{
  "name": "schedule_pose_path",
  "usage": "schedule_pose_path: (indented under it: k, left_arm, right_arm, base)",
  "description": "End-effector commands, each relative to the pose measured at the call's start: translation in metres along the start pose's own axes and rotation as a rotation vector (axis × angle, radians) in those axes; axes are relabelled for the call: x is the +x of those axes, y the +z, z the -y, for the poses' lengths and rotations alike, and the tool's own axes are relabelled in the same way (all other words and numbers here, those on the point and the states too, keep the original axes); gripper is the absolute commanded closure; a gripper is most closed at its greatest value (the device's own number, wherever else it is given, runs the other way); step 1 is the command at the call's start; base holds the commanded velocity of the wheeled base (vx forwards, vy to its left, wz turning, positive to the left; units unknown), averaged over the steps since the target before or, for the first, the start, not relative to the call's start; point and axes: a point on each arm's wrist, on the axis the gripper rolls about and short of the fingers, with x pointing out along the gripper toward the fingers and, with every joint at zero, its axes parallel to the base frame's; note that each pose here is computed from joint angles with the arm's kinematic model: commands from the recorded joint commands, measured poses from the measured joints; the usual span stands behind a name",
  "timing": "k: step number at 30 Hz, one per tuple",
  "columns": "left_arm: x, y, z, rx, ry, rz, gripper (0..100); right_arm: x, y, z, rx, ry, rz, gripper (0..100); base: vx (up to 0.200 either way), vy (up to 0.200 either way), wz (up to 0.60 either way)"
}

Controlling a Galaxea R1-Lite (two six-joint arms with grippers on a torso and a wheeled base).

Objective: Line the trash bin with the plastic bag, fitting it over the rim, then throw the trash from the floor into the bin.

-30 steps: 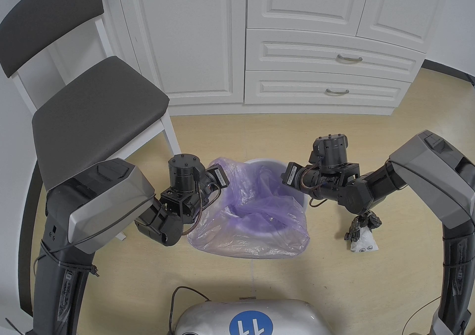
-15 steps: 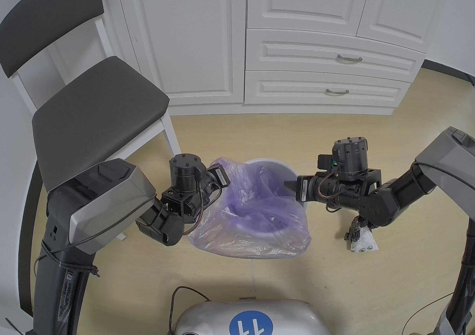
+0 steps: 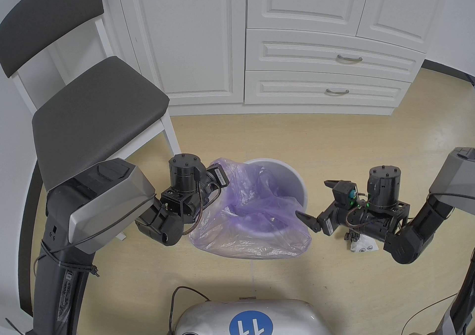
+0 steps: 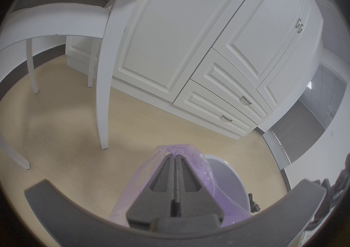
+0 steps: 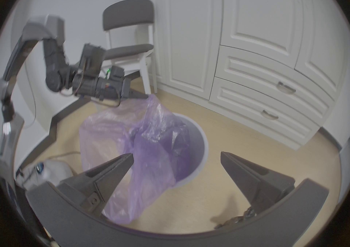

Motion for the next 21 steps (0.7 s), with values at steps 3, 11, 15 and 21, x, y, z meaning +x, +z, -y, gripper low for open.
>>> schedule_pose_path:
  k: [3,11,15,21]
  left_arm:
    - [0.0,0.003,0.0,-0.002,0.0,0.008,100]
    - [0.0,0.004,-0.001,0.0,0.003,0.008,100]
    - [0.0,0.004,-0.001,0.0,0.003,0.008,100]
    - [0.0,0.004,-0.001,0.0,0.003,0.008,100]
  right_arm:
    - [-0.003,-0.028,-0.025,-0.103,0.082,-0.086,0]
    - [0.012,-0.041,-0.036,-0.119,0.078,-0.06,0]
    - [0.02,-0.045,-0.032,-0.119,0.033,-0.067,0]
    - [0.024,-0.048,-0.028,-0.116,0.014,-0.072,0]
  base:
    - [0.0,0.0,0.0]
    - [0.0,0.0,0.0]
    - [0.0,0.0,0.0]
    - [0.0,0.0,0.0]
